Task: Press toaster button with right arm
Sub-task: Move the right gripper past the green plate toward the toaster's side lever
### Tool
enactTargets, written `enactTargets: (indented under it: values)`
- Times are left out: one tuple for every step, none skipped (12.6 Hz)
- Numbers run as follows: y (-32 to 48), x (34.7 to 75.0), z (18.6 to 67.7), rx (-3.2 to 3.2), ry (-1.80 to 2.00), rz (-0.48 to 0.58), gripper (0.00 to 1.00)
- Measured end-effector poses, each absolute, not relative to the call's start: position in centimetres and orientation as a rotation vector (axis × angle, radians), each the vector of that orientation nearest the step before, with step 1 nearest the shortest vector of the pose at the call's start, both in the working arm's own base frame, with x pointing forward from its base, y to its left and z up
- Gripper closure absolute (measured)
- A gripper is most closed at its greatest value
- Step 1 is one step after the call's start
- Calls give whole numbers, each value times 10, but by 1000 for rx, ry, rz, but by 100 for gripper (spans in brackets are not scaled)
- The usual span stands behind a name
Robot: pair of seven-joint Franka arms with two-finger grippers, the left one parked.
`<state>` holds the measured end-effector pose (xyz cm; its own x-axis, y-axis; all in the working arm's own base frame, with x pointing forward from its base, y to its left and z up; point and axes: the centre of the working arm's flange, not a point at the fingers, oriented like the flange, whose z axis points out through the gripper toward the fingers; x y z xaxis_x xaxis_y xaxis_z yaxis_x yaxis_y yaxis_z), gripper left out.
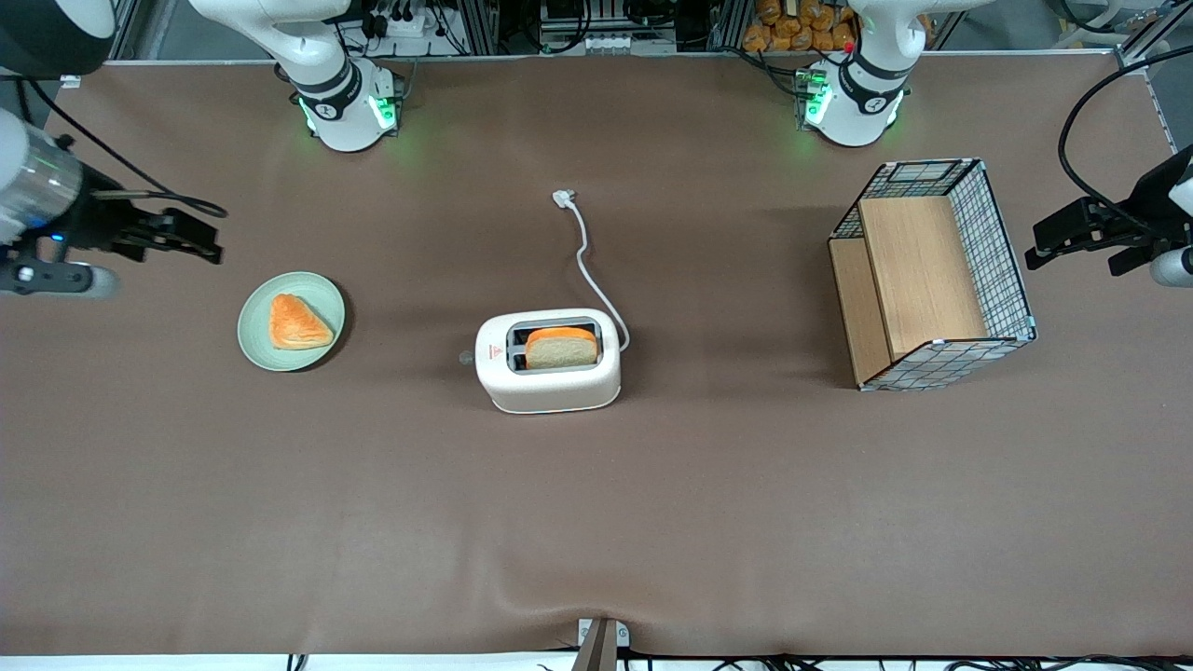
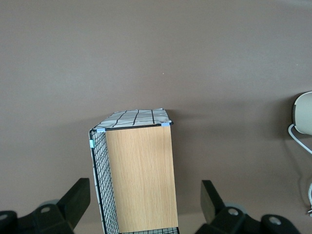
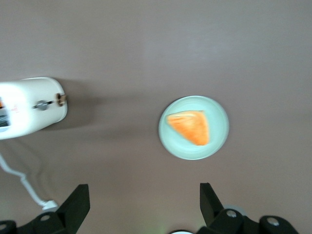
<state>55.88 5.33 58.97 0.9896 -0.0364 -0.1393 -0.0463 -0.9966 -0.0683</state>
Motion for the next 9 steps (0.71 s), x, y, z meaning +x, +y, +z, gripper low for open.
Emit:
enactTargets:
  values:
    - [58, 562, 582, -3029, 62, 231, 0]
    - [61, 566, 576, -3007, 62, 243, 0]
    - [65, 570, 569, -2992, 56, 254, 0]
    - [73, 573, 563, -2977, 43, 259, 0]
    - [82, 576, 555, -2967, 28, 267, 4]
    - [92, 579, 547, -2952, 13, 284, 7]
    - [100, 583, 536, -2929, 6, 306, 19]
    - [105, 588, 525, -2913, 6, 325, 29]
    - [108, 592, 513, -2904, 8, 347, 30]
